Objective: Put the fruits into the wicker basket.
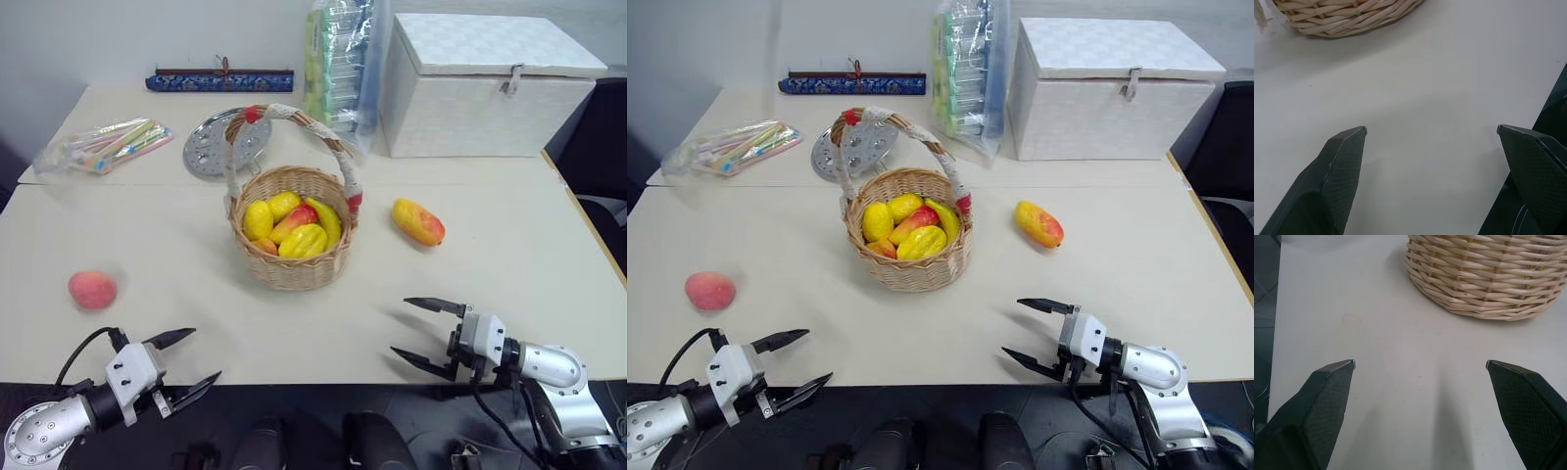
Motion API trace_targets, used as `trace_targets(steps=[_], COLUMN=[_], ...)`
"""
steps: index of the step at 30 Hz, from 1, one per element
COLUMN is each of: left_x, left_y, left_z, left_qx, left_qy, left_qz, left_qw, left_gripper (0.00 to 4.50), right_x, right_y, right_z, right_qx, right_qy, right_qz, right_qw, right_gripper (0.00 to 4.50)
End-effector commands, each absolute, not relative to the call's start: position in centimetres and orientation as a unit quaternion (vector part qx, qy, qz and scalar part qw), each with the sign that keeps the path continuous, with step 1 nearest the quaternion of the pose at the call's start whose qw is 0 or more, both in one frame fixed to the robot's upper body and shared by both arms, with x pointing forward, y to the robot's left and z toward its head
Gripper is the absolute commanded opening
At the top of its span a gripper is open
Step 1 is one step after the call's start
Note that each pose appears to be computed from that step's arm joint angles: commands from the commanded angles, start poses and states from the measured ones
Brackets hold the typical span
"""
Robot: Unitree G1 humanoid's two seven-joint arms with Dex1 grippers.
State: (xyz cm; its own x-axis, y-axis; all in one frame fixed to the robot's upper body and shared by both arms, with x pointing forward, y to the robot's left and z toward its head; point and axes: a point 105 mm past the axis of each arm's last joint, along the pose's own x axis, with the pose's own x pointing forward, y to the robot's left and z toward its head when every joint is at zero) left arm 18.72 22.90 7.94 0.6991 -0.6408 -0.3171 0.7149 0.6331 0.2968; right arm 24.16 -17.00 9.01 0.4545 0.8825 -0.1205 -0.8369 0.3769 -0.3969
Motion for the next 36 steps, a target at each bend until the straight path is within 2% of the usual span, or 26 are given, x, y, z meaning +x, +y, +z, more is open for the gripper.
trace_targets(steps=[1, 7, 12, 16, 19, 23, 26, 29, 33, 36], left_x=[18.5, 18.7, 18.8, 18.4, 18.0, 16.4, 14.1, 10.9, 8.7, 9.5], left_y=[23.4, 23.5, 23.1, 23.9, 25.5, 29.8, 34.9, 38.4, 39.5, 39.1], left_z=[7.9, 7.9, 9.2, 9.5, 9.7, 10.0, 9.8, 9.0, 8.6, 9.5], left_qx=[0.197, 0.185, 0.14, 0.111, 0.087, 0.048, -0.006, -0.065, -0.127, -0.189], left_qy=[0.103, 0.108, 0.074, 0.073, 0.067, 0.047, 0.012, -0.006, -0.02, -0.044], left_qz=[-0.378, -0.383, -0.385, -0.36, -0.306, -0.168, -0.005, 0.112, 0.16, 0.135], left_qw=[0.898, 0.899, 0.909, 0.923, 0.946, 0.983, 1.0, 0.992, 0.979, 0.972], left_gripper=[4.5, 4.5, 4.5, 4.5, 4.5, 4.5, 4.5, 4.5, 4.5, 4.5], right_x=[23.9, 24.0, 24.2, 24.2, 24.4, 24.2, 24.1, 23.8, 23.5, 23.1], right_y=[-17.1, -16.7, -15.8, -14.3, -12.9, -10.6, -9.0, -7.9, -7.4, -7.1], right_z=[9.0, 8.7, 9.2, 11.0, 13.0, 16.0, 18.2, 19.4, 20.0, 20.6], right_qx=[-0.209, -0.21, -0.195, -0.137, -0.085, -0.067, -0.054, -0.045, -0.05, -0.048], right_qy=[-0.055, -0.063, -0.086, -0.118, -0.143, -0.209, -0.261, -0.287, -0.296, -0.295], right_qz=[0.521, 0.518, 0.521, 0.548, 0.561, 0.571, 0.566, 0.57, 0.582, 0.602], right_qw=[0.826, 0.827, 0.826, 0.817, 0.811, 0.791, 0.78, 0.769, 0.756, 0.741], right_gripper=[4.46, 4.46, 4.46, 4.46, 4.46, 4.46, 4.46, 4.46, 4.46, 4.46])
